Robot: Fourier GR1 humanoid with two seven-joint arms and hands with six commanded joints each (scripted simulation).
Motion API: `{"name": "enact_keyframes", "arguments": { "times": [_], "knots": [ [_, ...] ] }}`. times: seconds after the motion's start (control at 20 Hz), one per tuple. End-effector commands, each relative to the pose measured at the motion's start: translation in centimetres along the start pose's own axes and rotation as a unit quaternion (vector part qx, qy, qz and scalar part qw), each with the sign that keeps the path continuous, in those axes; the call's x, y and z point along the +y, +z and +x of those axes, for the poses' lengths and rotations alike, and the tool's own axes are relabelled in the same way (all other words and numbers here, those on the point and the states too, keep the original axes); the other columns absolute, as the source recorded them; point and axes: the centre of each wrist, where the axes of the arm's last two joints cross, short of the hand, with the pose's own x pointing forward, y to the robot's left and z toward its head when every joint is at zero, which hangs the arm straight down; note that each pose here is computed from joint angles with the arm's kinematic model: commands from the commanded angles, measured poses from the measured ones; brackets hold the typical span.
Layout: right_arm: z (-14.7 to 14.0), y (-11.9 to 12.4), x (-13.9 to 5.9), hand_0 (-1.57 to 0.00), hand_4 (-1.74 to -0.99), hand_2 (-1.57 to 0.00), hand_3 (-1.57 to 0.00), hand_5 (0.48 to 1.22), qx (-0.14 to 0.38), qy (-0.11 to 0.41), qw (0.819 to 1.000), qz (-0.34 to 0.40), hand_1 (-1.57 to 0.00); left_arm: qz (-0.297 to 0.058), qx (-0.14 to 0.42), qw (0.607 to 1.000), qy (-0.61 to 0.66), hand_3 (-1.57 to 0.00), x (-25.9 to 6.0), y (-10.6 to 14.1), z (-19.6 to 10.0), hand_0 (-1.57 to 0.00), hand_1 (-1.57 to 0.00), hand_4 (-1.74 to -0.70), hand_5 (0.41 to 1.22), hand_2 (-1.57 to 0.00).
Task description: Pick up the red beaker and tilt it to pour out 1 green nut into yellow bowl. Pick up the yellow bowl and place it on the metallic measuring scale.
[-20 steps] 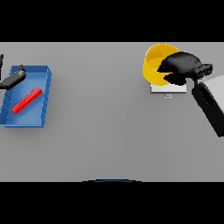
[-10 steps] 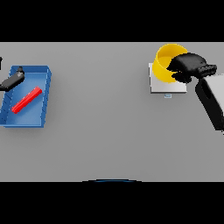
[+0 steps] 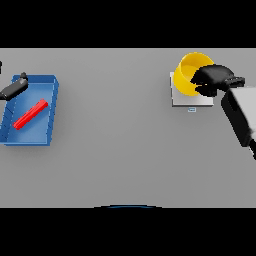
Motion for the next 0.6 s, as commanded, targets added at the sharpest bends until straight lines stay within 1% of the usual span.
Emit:
{"name": "enact_keyframes", "arguments": {
  "times": [0.0, 0.05, 0.1, 0.15, 0.2, 0.25, 0.3, 0.4, 0.55],
  "knots": [
    [0.05, -0.13, 0.33, -1.54, -1.728, -1.57, -1.17, 1.221, 0.007, -0.006, 1.000, 0.008, -1.41, -0.004, -0.002, 1.000, 0.002, 0.00, -0.12, 0.04, -0.13, 0.00, 0.00, -0.81, 0.740, 0.00],
    [0.45, -0.37, 0.33, -1.54, -1.659, -1.50, -1.02, 1.221, 0.011, -0.011, 1.000, 0.011, -1.44, -0.006, -0.003, 1.000, 0.003, 0.00, -0.45, 0.18, -0.06, 0.00, 0.00, -0.81, 0.745, 0.00],
    [0.46, -0.50, 0.34, -1.52, -1.596, -1.35, -0.91, 1.134, 0.013, -0.016, 1.000, 0.013, -1.35, -0.009, -0.001, 1.000, 0.001, 0.00, -0.49, -0.06, 0.32, 0.00, 0.00, -0.81, 0.745, 0.00],
    [0.18, -0.41, -0.14, -1.22, -1.548, -1.13, -0.82, 1.053, 0.014, -0.020, 1.000, 0.012, -1.08, -0.010, 0.002, 1.000, -0.001, 0.00, -0.75, -0.01, 0.38, 0.00, 0.00, -0.81, 0.744, 0.00],
    [-0.09, -0.33, 0.09, -0.98, -1.504, -0.95, -0.76, 0.983, 0.011, -0.019, 1.000, 0.015, -0.87, -0.010, 0.002, 1.000, 0.001, 0.00, -0.84, -0.10, 0.30, 0.00, 0.00, -0.81, 0.744, 0.00],
    [-0.08, -0.35, 0.12, -0.78, -1.470, -0.81, -0.71, 0.928, 0.014, -0.020, 1.000, 0.019, -0.69, -0.011, 0.005, 1.000, 0.002, 0.00, -0.86, -0.13, 0.08, 0.00, 0.00, -0.81, 0.745, 0.00],
    [-0.10, -0.43, 0.38, -0.62, -1.444, -0.69, -0.67, 0.887, 0.016, -0.019, 0.999, 0.026, -0.55, -0.009, 0.006, 1.000, -0.002, 0.00, -0.78, -0.34, 0.05, 0.00, 0.00, -0.81, 0.742, 0.00],
    [-0.45, -0.41, 0.31, -0.40, -1.410, -0.52, -0.60, 0.821, 0.013, -0.019, 0.999, 0.028, -0.35, -0.009, 0.003, 1.000, -0.004, 0.00, -0.62, -0.38, -0.01, 0.00, 0.00, -0.81, 0.738, 0.00],
    [-0.12, -0.74, 0.48, -0.20, -1.372, -0.34, -0.51, 0.766, 0.006, -0.013, 0.999, 0.039, -0.18, -0.007, 0.002, 1.000, 0.001, 0.00, -0.94, -0.60, 0.08, 0.00, 0.00, -0.81, 0.737, 0.00]
  ]
}}
